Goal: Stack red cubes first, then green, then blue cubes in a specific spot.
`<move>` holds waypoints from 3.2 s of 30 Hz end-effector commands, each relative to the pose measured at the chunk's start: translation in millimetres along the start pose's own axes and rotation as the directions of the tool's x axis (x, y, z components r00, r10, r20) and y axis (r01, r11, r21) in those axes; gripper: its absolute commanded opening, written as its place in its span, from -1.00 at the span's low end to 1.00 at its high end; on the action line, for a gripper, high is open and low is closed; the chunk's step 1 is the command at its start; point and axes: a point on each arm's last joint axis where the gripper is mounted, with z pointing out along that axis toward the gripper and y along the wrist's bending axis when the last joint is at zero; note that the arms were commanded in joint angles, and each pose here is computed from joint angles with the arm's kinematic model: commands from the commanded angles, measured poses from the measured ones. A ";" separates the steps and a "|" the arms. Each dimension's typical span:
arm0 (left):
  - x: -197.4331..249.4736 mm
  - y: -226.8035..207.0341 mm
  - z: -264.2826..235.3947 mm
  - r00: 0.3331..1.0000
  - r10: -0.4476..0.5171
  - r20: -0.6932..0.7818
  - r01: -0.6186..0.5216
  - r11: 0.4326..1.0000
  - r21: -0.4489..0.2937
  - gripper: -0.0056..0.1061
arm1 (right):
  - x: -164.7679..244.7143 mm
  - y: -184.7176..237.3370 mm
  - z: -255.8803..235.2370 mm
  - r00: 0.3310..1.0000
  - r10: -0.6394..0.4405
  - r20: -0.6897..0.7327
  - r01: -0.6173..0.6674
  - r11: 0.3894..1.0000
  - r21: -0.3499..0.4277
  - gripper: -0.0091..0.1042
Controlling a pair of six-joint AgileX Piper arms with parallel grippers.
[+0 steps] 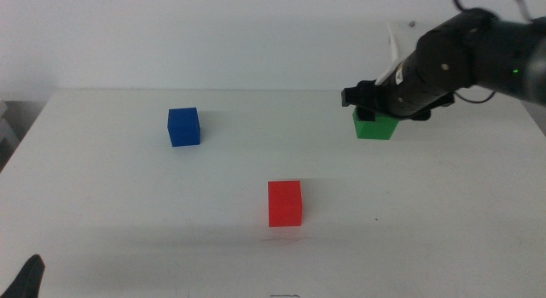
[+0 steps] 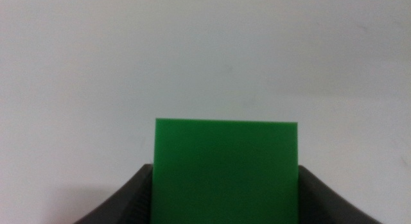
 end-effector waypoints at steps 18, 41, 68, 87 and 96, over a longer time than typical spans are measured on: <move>-9.5 -0.4 -2.1 0.995 -0.017 0.103 0.016 1.000 0.007 0.73 | 36.2 144.3 -78.5 0.997 -0.044 0.070 0.044 0.999 0.008 -0.86; -9.5 -0.4 -2.1 0.995 -0.017 0.103 0.016 1.000 0.007 0.73 | 43.2 151.5 -29.4 0.998 -0.029 -0.053 0.033 0.997 0.070 -0.86; -9.5 -0.4 -2.1 0.995 -0.017 0.103 0.016 1.000 0.007 0.73 | 52.0 154.1 -14.1 0.993 -0.058 -0.098 0.067 0.994 0.087 0.59; -9.5 -0.4 -2.1 0.995 -0.017 0.103 0.016 1.000 0.007 0.73 | 40.0 145.9 -78.9 0.998 -0.051 -0.042 0.054 0.995 0.084 0.82; -9.5 -0.4 -2.1 0.995 -0.017 0.103 0.016 1.000 0.007 0.73 | 27.6 121.6 -196.4 0.987 -0.131 0.095 0.142 0.983 -0.117 0.82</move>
